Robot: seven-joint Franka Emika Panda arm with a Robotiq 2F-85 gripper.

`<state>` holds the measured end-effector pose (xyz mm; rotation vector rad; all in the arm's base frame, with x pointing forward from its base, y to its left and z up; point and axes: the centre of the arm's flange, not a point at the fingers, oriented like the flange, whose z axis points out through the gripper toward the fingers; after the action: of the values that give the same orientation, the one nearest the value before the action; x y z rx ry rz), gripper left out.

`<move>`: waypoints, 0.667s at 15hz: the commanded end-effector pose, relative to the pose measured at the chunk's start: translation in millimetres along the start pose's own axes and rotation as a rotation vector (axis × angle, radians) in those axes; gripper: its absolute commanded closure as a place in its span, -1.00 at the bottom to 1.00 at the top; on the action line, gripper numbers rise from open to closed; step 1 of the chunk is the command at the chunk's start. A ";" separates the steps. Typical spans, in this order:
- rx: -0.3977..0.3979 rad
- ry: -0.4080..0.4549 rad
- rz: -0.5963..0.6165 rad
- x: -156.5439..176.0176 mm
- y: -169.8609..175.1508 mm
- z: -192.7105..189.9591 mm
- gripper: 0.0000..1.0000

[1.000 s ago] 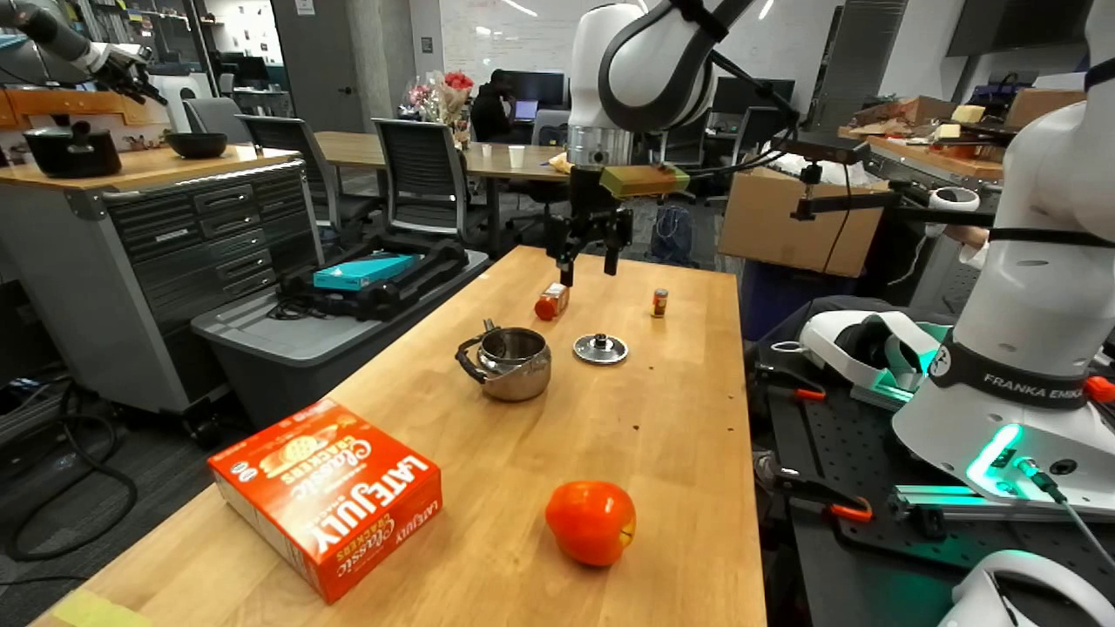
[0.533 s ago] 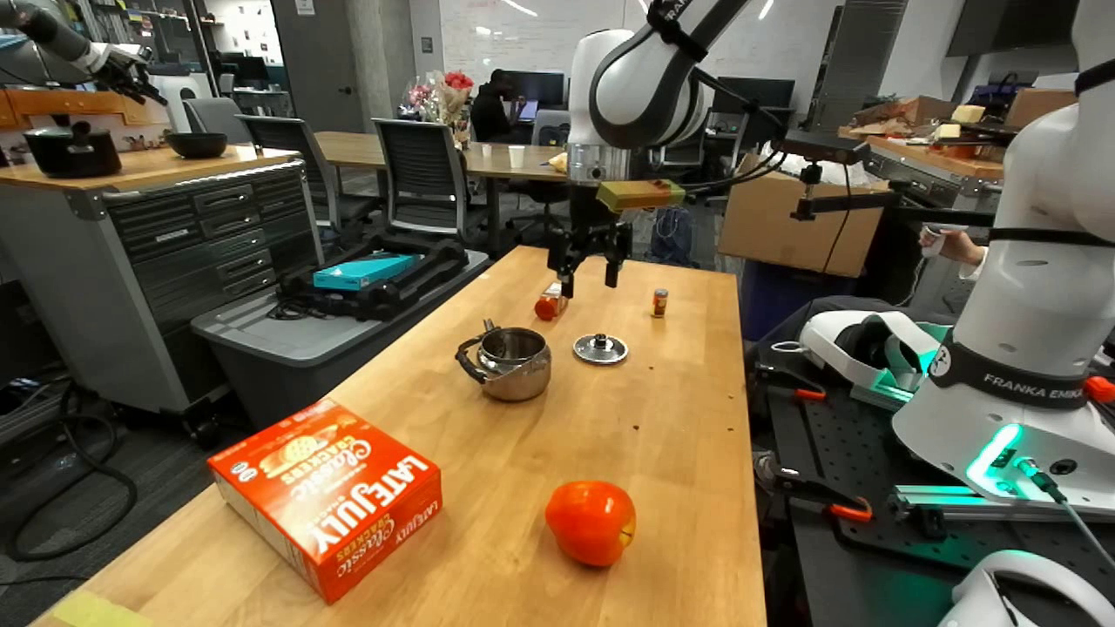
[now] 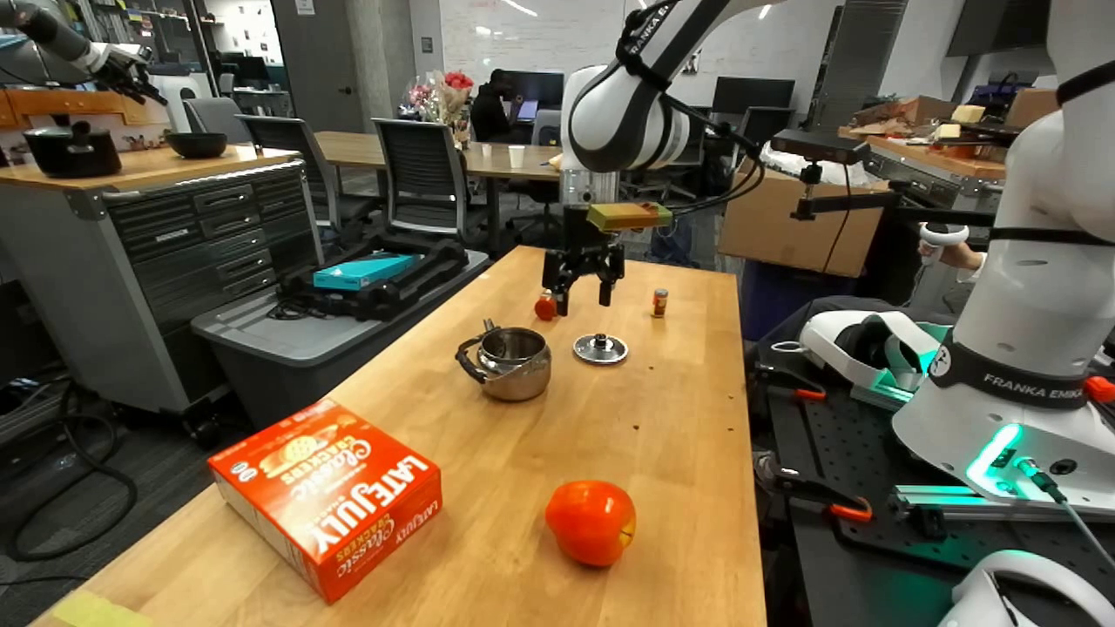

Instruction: Cover the silver pot with the silver lid

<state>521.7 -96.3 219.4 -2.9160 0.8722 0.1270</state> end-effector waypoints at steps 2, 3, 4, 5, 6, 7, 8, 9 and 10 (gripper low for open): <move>-0.019 0.010 0.033 21.8 2.3 11.0 -1.00; -0.025 0.010 0.039 23.1 3.1 12.7 -1.00; -0.028 0.008 0.043 24.1 3.8 14.2 -1.00; -0.030 0.005 0.047 25.5 3.8 16.0 -1.00; -0.032 -0.001 0.051 26.7 3.6 18.2 -1.00; -0.036 -0.004 0.056 27.9 3.0 21.0 -1.00; -0.040 -0.007 0.061 28.6 2.6 23.9 -1.00; -0.044 -0.011 0.065 29.5 2.4 26.9 -1.00; -0.049 -0.015 0.071 30.0 2.6 29.9 -1.00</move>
<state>530.3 -108.7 195.5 -2.9133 0.9454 0.1672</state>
